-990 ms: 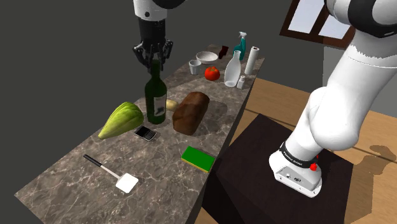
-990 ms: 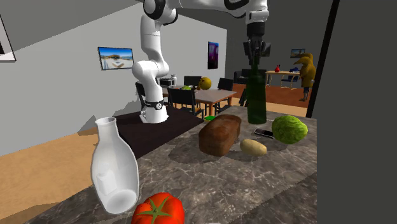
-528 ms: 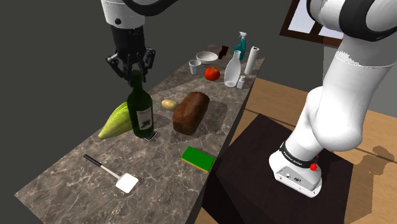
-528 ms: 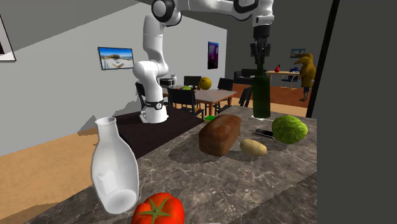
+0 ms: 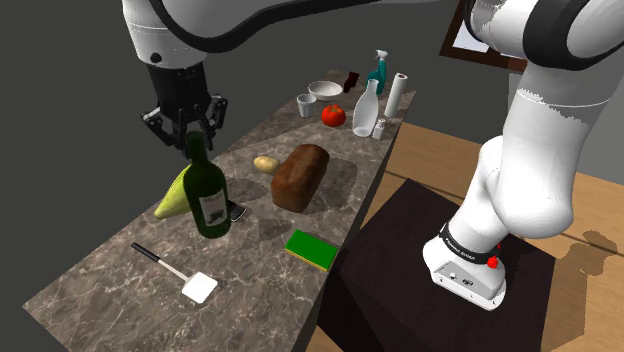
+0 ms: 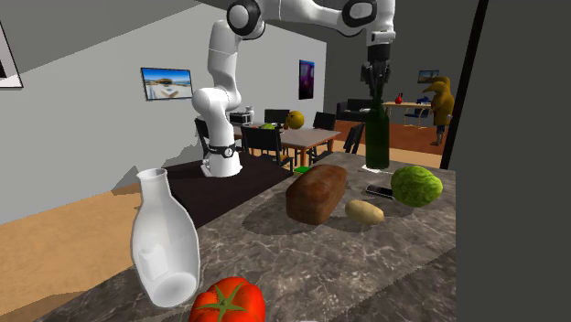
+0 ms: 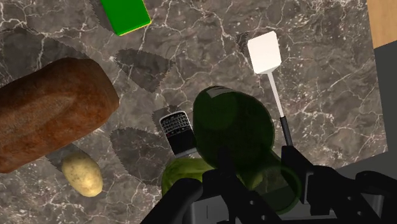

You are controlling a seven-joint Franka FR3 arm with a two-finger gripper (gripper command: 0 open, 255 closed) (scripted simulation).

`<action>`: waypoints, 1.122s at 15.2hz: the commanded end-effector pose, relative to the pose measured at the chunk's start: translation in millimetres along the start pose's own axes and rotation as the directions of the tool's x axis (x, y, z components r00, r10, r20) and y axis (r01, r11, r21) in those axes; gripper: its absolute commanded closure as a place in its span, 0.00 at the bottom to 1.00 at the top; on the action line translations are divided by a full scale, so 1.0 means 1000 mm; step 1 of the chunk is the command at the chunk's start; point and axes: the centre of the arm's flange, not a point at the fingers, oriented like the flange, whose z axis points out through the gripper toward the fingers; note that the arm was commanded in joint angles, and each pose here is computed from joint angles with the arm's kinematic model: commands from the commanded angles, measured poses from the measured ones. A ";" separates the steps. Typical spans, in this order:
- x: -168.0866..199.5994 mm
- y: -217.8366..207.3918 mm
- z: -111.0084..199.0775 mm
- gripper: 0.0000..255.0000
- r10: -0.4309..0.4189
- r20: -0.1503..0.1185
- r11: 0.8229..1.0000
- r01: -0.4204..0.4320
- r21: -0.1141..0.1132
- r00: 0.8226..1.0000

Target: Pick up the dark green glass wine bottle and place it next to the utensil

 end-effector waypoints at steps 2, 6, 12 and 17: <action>0.000 0.000 0.016 1.00 0.000 -0.001 1.000 0.000 0.001 1.000; -0.001 0.001 0.037 1.00 0.000 -0.001 1.000 0.000 0.001 1.000; -0.002 0.001 0.056 1.00 0.000 -0.001 1.000 0.000 0.001 1.000; -0.002 0.001 0.056 1.00 0.000 -0.001 1.000 0.000 0.001 1.000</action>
